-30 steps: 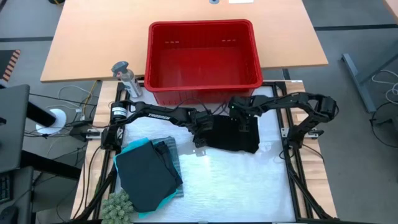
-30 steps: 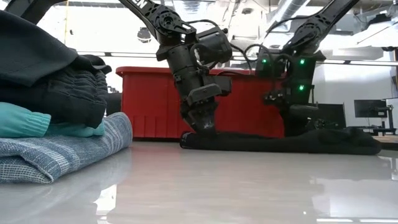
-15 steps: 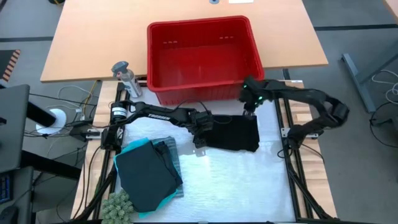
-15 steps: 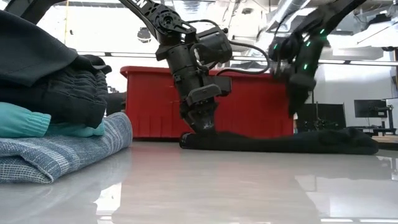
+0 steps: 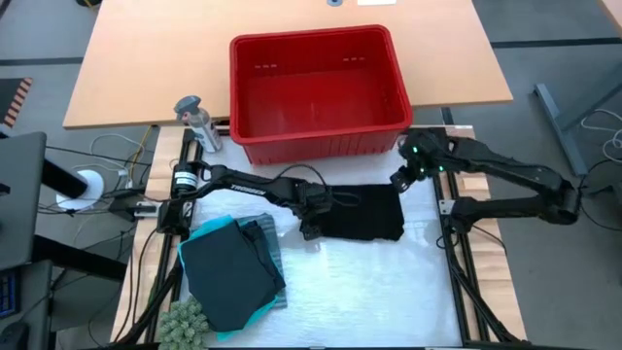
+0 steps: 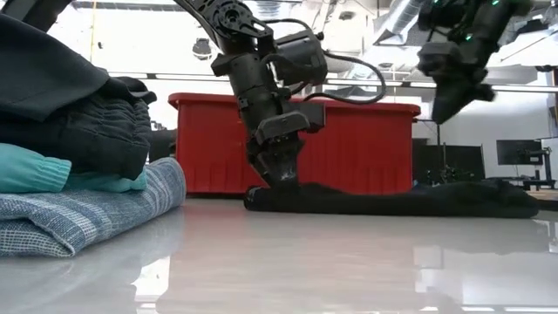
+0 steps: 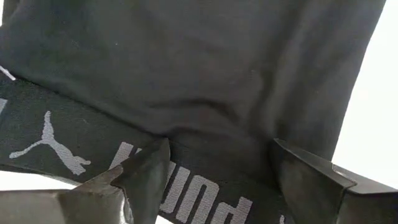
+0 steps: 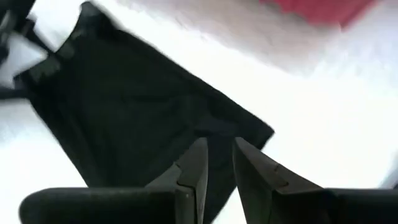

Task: Fold Laundry from Bin
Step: Fold the black boxer from the red organizer bin

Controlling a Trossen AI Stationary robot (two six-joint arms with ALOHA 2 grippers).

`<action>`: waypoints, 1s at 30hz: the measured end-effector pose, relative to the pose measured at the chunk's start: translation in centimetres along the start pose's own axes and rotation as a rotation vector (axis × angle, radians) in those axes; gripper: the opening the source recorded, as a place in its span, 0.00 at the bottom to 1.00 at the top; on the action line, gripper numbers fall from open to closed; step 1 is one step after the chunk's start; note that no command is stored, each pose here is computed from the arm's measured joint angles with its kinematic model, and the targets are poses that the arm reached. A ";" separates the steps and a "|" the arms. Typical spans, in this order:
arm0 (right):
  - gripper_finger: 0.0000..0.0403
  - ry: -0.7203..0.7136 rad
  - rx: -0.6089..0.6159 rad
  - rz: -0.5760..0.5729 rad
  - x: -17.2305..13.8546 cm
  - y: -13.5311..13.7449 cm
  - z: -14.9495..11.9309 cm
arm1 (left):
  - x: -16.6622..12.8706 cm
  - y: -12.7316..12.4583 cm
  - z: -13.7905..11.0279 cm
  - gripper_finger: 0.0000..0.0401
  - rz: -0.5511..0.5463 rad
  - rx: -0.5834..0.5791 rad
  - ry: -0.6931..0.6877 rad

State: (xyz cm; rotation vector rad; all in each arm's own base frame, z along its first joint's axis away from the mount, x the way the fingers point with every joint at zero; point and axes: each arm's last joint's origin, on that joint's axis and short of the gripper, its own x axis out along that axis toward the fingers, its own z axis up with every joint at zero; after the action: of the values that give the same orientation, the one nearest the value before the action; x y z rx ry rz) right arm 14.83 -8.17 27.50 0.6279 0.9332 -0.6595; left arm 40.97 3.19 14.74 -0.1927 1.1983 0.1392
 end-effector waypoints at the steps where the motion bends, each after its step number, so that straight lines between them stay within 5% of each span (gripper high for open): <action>1: 0.25 -0.002 0.050 -0.001 -0.1 0.4 -0.5 | 0.0 -0.4 -0.1 0.66 -0.003 -0.001 0.005; 6: 0.25 0.086 0.154 -0.059 0.8 2.5 -3.9 | 0.0 -2.3 -0.6 0.66 -0.007 -0.021 0.026; 12: 0.28 0.195 0.135 -0.016 2.1 4.7 -7.0 | -0.1 -4.5 -1.4 0.66 -0.019 -0.016 0.053; 20: 0.44 0.229 0.173 -0.091 3.9 6.9 -8.2 | -0.1 -7.0 -2.2 0.66 0.007 0.022 0.056; 30: 0.45 0.224 0.197 -0.182 8.3 9.5 -9.1 | -0.1 -7.5 -2.4 0.66 0.015 0.021 0.046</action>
State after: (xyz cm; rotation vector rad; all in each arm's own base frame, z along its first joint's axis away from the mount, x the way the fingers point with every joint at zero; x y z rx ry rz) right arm 20.85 2.67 18.08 0.8097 1.1514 -0.8636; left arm 40.37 -4.68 14.56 -0.1698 1.2468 0.1361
